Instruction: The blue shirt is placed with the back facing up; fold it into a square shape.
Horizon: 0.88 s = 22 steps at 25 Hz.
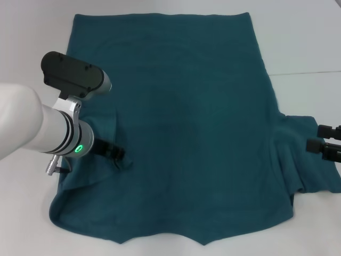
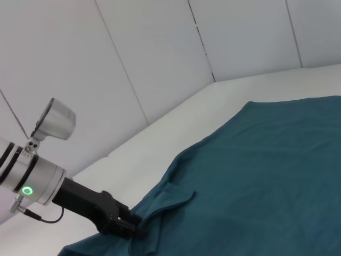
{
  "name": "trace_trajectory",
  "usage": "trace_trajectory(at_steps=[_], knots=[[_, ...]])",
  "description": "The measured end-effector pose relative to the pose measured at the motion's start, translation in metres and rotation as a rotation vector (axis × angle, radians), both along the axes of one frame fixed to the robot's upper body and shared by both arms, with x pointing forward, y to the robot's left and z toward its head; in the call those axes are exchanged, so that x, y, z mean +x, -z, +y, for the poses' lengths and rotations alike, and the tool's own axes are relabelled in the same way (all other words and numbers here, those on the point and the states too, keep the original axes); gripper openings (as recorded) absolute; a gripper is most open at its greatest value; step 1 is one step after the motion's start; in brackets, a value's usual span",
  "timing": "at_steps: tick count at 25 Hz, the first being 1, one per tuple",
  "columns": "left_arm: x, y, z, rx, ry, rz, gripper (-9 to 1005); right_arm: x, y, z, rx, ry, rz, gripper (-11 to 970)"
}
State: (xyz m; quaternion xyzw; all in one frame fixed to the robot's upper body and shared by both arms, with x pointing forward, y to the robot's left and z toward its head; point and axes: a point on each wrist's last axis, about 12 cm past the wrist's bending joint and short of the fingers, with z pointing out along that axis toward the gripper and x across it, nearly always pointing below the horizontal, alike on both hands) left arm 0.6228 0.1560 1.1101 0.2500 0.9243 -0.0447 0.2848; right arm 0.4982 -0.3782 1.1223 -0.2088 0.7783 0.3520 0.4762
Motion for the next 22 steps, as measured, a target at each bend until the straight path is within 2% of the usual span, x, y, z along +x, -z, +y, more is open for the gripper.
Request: trace_trajectory(at_steps=[5,11,19,22], knots=[[0.0002,-0.0001,-0.0012,0.001,0.003,0.000,346,0.0000,0.0006,0.0013,0.004,-0.001,0.001,765],[0.0002,0.0009,-0.0008,0.001,0.001,0.005,142,0.0000,0.0008,0.0016,0.006,0.000,0.003,764],[0.0027,-0.0016,-0.0047,-0.005,0.004,-0.006,-1,-0.0004,0.0019,0.0021,0.011,0.000,0.006,765],[0.0052,-0.0066,-0.0100,-0.012,0.015,-0.016,-1,-0.0010,0.0029,0.0018,0.014,0.002,0.007,765]])
